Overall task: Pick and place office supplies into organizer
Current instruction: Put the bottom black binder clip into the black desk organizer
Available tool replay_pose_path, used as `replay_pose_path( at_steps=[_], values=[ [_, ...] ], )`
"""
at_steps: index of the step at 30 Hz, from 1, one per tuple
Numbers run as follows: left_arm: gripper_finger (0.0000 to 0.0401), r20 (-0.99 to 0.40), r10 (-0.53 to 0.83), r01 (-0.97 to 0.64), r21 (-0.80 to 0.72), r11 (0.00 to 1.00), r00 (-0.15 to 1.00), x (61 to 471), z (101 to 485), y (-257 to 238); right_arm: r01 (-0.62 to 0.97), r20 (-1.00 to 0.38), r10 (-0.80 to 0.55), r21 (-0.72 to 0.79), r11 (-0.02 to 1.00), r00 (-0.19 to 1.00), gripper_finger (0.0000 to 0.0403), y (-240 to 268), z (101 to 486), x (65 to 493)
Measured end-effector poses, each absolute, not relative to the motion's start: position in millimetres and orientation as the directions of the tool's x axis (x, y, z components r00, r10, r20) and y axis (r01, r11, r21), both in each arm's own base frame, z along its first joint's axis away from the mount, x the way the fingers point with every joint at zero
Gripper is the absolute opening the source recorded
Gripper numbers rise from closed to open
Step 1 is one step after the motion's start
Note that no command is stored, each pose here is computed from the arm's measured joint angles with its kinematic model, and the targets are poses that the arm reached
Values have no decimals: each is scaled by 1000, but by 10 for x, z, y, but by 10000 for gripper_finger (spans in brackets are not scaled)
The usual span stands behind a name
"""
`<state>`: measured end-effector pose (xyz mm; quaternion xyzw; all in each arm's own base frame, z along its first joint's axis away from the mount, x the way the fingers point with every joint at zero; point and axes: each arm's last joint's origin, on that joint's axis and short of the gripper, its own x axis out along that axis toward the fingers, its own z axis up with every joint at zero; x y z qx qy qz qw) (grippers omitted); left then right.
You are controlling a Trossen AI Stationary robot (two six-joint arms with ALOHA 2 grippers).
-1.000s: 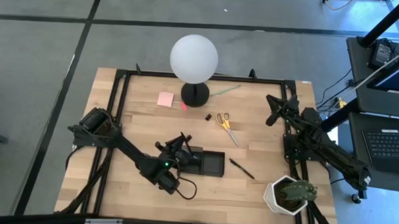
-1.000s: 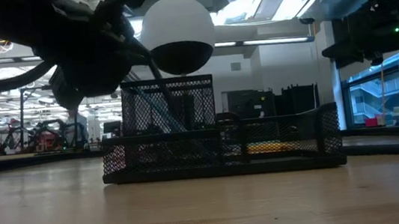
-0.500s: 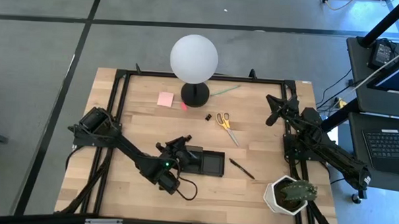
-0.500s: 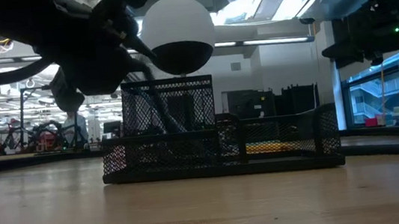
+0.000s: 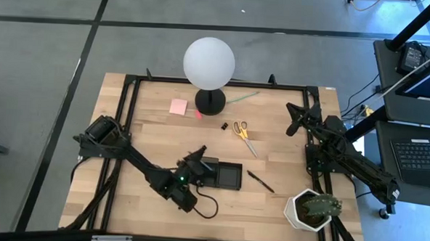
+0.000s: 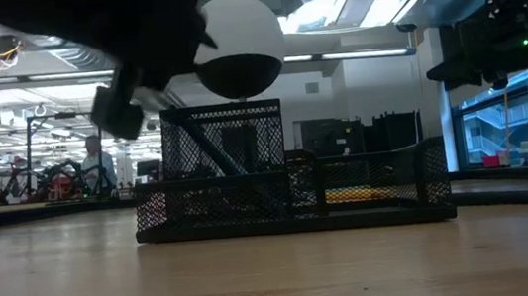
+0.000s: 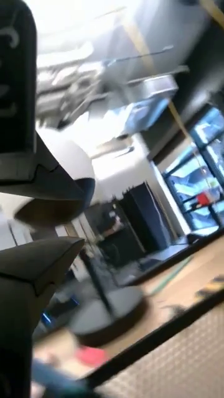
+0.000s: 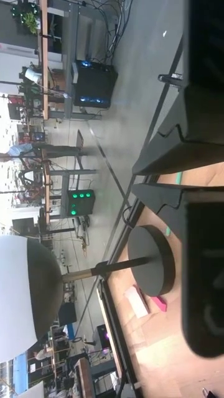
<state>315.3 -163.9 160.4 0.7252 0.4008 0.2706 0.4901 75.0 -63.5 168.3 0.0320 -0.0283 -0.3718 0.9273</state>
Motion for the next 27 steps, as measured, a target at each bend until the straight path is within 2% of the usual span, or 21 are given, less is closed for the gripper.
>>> replay_pose_path(
  at_steps=[5, 9, 13, 17, 22, 27],
  values=[
    [96, 0, 821, 43, 999, -30, 571, 3197, 1769, -1869, 688, 33, -691, 80, 722, 722, 37, -635, 1687, 750],
    [88, 0, 784, -191, 970, 150, 620, 3113, 2012, -2097, 687, 47, -691, 77, 722, 721, 37, -635, 1701, 749],
    [81, 0, 744, -435, 811, 391, 668, 2954, 2326, -2271, 687, 47, -691, 77, 723, 721, 37, -634, 1701, 749],
    [77, 0, 710, -580, 577, 575, 704, 2771, 2592, -2350, 687, 47, -691, 75, 723, 721, 37, -634, 1701, 749],
    [76, 1, 646, -608, 336, 719, 764, 2610, 2766, -2414, 687, 45, -691, 77, 722, 721, 37, -635, 1699, 749],
    [76, 6, 361, -354, 211, 911, 932, 2582, 2873, -2469, 687, 42, -691, 78, 722, 722, 37, -635, 1696, 749]
  ],
)
